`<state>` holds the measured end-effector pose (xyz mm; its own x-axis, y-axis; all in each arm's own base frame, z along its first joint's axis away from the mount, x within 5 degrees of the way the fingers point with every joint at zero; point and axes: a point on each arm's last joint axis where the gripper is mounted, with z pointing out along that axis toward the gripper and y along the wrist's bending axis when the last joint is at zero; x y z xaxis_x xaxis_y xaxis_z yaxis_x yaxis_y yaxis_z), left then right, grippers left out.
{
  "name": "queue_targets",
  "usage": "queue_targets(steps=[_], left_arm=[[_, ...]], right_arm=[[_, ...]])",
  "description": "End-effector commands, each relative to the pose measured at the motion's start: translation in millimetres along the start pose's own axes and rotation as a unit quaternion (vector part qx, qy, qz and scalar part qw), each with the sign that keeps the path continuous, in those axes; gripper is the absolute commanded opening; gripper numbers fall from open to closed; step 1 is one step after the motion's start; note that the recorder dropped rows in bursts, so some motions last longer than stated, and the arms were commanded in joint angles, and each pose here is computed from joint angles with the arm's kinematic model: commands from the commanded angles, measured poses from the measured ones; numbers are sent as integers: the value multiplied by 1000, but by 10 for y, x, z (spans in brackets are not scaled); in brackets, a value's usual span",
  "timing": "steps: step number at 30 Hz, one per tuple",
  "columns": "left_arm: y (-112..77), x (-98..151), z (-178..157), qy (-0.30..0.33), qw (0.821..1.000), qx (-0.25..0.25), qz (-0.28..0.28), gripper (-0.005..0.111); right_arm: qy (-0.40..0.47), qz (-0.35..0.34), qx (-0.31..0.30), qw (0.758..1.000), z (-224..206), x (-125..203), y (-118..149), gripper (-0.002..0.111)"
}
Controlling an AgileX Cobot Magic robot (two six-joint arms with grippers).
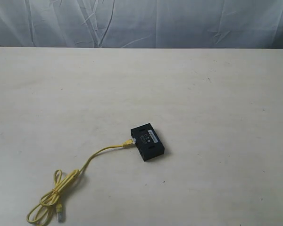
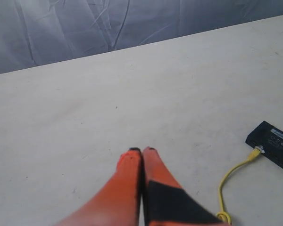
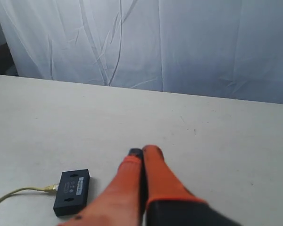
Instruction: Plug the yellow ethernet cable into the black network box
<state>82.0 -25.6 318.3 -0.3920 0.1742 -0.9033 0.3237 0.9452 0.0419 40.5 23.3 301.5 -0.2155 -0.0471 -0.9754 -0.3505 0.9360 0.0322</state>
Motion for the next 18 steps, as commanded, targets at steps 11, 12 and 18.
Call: queue_targets(steps=[11,12,18], left_arm=[[5,10,-8,-3,1000,-5,0,0],[7,11,-8,-3,1000,-6,1,0],[7,11,-8,-3,1000,-6,1,0]], right_arm=[[-31,0,0,1000,-100,6,20,-1],[-40,-2,0,999,-128,19,24,-1],[-68,-38,24,997,-226,161,1,-1]])
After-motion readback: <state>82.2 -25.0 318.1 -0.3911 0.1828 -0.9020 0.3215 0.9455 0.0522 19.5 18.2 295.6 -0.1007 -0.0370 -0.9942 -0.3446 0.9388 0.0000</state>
